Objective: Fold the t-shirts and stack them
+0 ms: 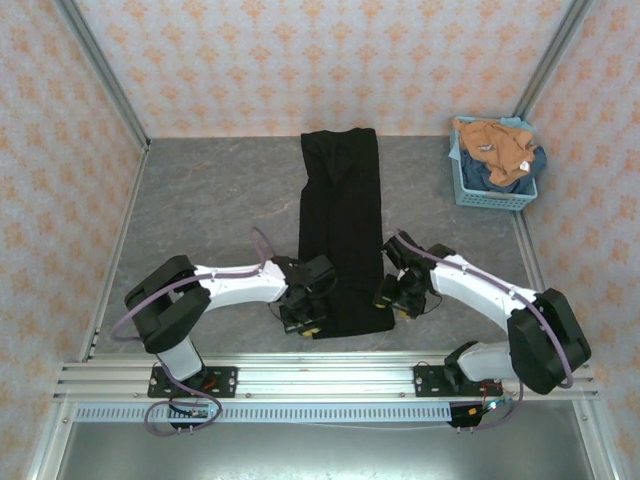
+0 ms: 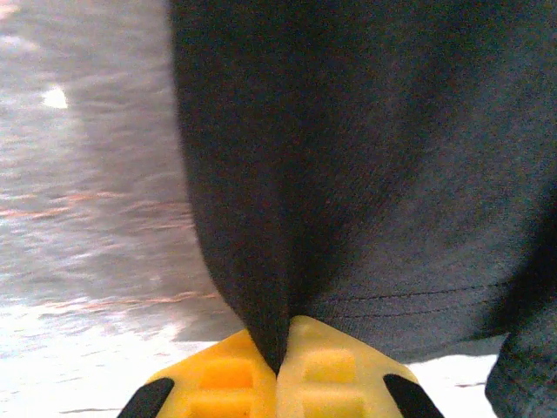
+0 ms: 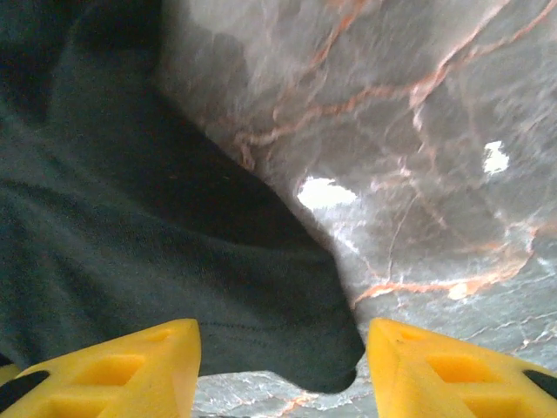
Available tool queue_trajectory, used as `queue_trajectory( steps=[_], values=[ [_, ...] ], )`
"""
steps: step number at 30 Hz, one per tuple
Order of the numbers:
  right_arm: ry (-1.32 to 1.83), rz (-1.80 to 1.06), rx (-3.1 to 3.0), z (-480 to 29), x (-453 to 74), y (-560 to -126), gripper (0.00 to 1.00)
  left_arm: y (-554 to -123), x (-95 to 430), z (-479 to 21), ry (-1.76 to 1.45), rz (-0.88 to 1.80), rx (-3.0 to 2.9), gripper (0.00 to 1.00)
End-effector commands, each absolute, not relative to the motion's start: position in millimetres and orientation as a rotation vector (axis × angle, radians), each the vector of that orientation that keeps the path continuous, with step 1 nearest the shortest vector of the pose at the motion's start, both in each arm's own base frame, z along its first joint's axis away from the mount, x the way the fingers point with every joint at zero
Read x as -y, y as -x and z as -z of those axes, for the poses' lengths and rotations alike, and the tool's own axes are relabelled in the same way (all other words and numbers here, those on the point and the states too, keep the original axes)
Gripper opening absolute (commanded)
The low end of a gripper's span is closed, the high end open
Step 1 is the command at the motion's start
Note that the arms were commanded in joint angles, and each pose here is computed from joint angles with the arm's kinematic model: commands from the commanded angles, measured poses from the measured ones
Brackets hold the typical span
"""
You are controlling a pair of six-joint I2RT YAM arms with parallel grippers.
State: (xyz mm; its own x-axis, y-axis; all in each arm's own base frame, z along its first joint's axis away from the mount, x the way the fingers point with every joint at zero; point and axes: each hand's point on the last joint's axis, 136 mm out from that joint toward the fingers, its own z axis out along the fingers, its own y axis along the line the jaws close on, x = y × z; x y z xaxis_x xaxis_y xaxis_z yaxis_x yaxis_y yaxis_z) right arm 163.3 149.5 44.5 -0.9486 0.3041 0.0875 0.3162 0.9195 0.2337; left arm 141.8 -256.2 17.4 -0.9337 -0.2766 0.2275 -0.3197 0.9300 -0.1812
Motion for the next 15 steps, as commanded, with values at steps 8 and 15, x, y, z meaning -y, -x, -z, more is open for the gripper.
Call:
queue_trajectory(
  steps=[8, 15],
  values=[
    [0.540, 0.360, 3.014, -31, -159, -145, 0.54, -130, 226, -10, -0.345, -0.196, 2.910, 0.00],
    [0.564, 0.300, 2.982, -19, -160, -130, 0.51, -130, 227, -9, -0.320, -0.200, 2.901, 0.00]
  ],
)
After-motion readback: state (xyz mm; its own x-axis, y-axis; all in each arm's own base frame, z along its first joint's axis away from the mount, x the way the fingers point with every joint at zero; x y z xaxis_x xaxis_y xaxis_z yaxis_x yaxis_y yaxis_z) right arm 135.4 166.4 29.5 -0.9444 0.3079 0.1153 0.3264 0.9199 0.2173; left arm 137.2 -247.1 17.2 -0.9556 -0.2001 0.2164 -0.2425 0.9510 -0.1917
